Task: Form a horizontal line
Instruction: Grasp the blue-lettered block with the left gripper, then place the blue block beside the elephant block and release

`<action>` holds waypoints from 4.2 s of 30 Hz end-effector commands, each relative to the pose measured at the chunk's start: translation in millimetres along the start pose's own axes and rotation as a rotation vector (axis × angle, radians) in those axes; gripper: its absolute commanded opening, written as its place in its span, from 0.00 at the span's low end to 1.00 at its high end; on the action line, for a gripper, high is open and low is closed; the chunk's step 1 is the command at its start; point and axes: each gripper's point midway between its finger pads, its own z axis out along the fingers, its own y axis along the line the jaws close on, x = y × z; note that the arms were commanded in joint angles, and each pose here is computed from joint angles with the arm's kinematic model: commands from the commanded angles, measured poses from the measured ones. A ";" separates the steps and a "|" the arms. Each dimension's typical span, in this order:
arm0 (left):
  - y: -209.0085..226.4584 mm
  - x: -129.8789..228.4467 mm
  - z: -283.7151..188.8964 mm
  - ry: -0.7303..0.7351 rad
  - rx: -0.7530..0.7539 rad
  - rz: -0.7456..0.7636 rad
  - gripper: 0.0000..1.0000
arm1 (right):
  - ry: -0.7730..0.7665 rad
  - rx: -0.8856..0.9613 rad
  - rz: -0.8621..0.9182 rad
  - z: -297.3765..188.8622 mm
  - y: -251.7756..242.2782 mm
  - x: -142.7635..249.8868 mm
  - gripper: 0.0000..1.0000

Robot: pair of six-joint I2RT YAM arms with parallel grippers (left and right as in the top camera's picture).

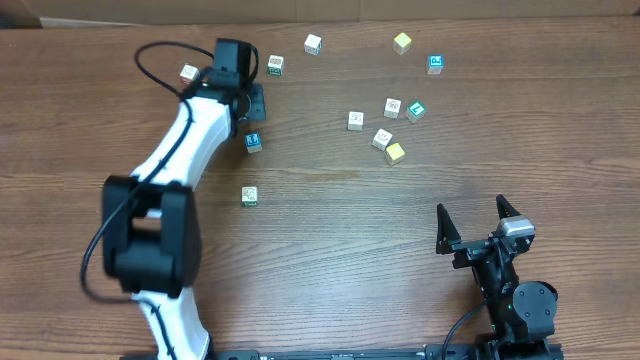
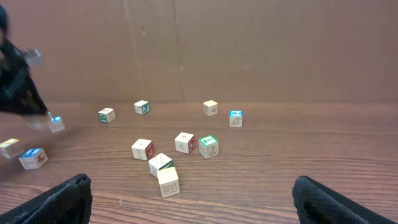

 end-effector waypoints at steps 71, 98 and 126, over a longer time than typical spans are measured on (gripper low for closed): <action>65.2 165.5 -30.9 0.403 -0.247 -0.092 0.13 | -0.008 -0.001 -0.005 0.0 0.5 0.7 1.00; 65.8 164.7 -23.1 0.369 -0.245 -0.098 0.43 | -0.008 -0.002 -0.005 0.0 0.6 0.7 1.00; 72.9 161.1 -17.7 0.317 -0.290 -0.136 0.09 | -0.008 -0.001 -0.005 0.0 0.5 0.7 1.00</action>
